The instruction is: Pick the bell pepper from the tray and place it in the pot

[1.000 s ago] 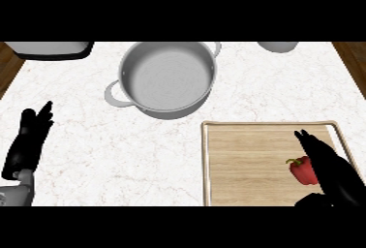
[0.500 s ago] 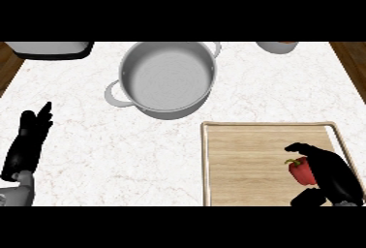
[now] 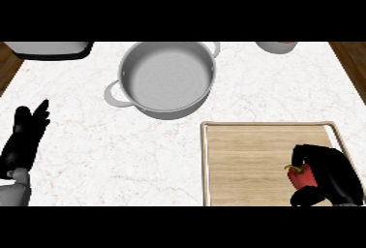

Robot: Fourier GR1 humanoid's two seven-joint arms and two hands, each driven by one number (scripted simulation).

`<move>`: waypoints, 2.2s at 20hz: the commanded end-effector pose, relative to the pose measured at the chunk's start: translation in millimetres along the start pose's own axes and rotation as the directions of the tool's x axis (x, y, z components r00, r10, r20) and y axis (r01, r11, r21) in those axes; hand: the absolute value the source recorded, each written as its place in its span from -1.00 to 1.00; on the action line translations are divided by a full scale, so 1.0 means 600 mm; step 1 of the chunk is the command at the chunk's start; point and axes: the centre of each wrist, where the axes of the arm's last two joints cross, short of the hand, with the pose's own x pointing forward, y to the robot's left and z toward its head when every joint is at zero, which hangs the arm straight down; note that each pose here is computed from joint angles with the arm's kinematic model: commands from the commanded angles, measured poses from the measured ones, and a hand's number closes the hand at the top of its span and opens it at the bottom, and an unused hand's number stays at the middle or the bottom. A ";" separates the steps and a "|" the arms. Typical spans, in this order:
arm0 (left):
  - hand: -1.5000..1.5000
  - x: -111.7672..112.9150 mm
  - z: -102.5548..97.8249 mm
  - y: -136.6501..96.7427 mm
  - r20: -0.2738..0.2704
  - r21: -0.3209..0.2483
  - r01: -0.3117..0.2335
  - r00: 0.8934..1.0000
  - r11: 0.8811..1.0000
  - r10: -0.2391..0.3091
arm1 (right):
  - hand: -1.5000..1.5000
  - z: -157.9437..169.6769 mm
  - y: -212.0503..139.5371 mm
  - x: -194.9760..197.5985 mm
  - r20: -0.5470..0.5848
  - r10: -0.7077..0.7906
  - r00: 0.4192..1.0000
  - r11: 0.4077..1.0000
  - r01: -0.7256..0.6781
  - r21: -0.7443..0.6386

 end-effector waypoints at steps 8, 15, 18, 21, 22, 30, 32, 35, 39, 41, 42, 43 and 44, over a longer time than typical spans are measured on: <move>0.00 -0.018 0.001 0.008 -0.008 0.037 -0.002 1.000 0.999 0.002 | 1.00 0.063 0.050 0.096 -0.582 -0.097 0.807 0.992 0.126 0.010; 0.00 -0.019 0.003 0.003 -0.009 -0.003 0.014 1.000 1.000 -0.014 | 1.00 0.111 -0.031 0.240 -0.656 -0.166 0.736 0.966 -0.013 -0.259; 0.00 -0.009 0.000 -0.004 -0.002 0.002 0.015 1.000 1.000 -0.015 | 1.00 0.109 -0.080 0.288 -0.577 -0.274 0.770 0.889 -0.027 -0.457; 0.00 0.002 -0.006 -0.004 0.014 -0.003 0.004 1.000 1.000 -0.004 | 1.00 0.129 -0.122 0.326 -0.461 -0.299 0.835 0.801 -0.044 -0.598; 0.00 -0.004 -0.008 -0.024 -0.017 -0.011 0.003 1.000 1.000 -0.004 | 1.00 0.150 -0.133 0.338 -0.377 -0.340 0.862 0.762 0.017 -0.648; 0.00 0.014 -0.008 -0.027 0.016 -0.019 0.012 1.000 1.000 -0.011 | 1.00 0.129 -0.197 0.418 -0.314 -0.255 0.915 0.639 -0.084 -0.764; 0.00 0.009 -0.014 -0.026 0.022 -0.040 0.006 1.000 0.999 -0.005 | 1.00 0.119 -0.208 0.433 -0.279 -0.259 0.925 0.645 -0.050 -0.762; 0.00 0.002 -0.007 -0.034 0.051 -0.043 0.035 0.998 0.998 -0.033 | 1.00 0.084 -0.236 0.440 -0.272 -0.264 0.925 0.680 -0.021 -0.733; 0.00 0.021 -0.015 -0.029 0.049 -0.056 0.035 0.998 0.998 -0.033 | 1.00 0.037 -0.267 0.452 -0.279 -0.296 0.913 0.715 0.019 -0.699; 0.00 0.021 -0.015 -0.034 0.040 -0.073 0.040 0.999 0.997 -0.037 | 1.00 0.017 -0.283 0.460 -0.293 -0.301 0.907 0.741 0.029 -0.671; 0.00 0.033 -0.022 -0.041 0.053 -0.057 0.021 0.998 0.998 -0.018 | 1.00 0.013 -0.298 0.465 -0.292 -0.310 0.905 0.739 0.037 -0.672; 0.00 0.028 -0.025 -0.043 0.041 -0.075 0.021 0.999 0.997 -0.018 | 1.00 -0.004 -0.297 0.466 -0.302 -0.332 0.894 0.751 0.057 -0.657; 0.00 0.014 -0.023 -0.043 0.046 -0.068 0.027 0.999 0.997 -0.024 | 1.00 -0.020 -0.314 0.470 -0.298 -0.337 0.893 0.752 0.065 -0.655</move>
